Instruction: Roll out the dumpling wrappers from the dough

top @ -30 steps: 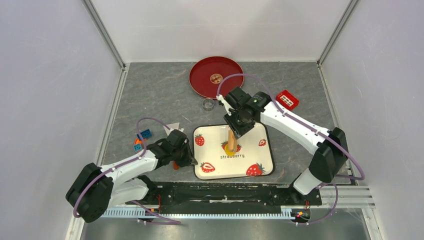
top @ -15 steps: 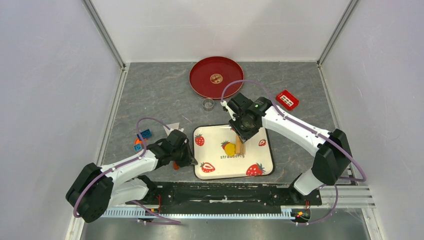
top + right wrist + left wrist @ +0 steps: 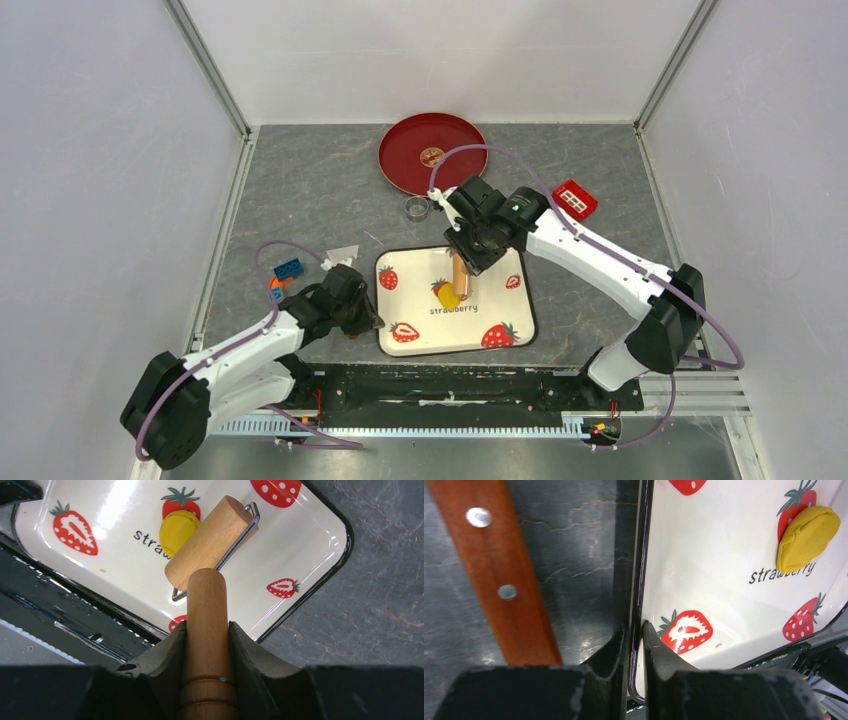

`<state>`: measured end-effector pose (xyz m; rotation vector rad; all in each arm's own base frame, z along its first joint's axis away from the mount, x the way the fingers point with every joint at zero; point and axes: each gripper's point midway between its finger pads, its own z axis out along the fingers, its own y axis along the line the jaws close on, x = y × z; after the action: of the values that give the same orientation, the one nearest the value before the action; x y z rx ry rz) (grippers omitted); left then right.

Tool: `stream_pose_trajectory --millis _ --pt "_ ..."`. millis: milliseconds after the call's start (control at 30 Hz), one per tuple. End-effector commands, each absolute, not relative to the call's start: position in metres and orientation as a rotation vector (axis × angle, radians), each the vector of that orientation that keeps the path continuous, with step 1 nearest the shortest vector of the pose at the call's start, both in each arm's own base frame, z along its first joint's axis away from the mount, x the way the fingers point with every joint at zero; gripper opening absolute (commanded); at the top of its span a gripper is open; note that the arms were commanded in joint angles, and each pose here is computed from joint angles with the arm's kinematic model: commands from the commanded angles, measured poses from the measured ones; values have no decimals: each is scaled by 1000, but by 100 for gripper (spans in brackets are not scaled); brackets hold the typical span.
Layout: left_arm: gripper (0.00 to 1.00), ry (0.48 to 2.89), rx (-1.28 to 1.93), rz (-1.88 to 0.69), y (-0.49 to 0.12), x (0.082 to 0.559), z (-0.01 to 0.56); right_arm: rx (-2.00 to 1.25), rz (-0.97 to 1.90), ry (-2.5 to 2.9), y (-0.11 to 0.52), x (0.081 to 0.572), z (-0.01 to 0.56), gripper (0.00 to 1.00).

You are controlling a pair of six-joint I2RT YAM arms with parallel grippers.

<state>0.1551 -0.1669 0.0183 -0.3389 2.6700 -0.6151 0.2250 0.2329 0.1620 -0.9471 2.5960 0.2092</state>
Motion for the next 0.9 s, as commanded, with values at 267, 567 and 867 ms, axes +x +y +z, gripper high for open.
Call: stream_pose_trajectory --millis 267,567,867 --pt "2 2592 -496 -537 -144 159 16 -1130 217 2471 285 234 183 0" --pt "2 2620 -486 -533 -147 158 11 -1203 83 2564 280 240 146 0" --pt "2 2618 -490 -540 -147 158 11 -1221 -135 2682 247 239 110 0"
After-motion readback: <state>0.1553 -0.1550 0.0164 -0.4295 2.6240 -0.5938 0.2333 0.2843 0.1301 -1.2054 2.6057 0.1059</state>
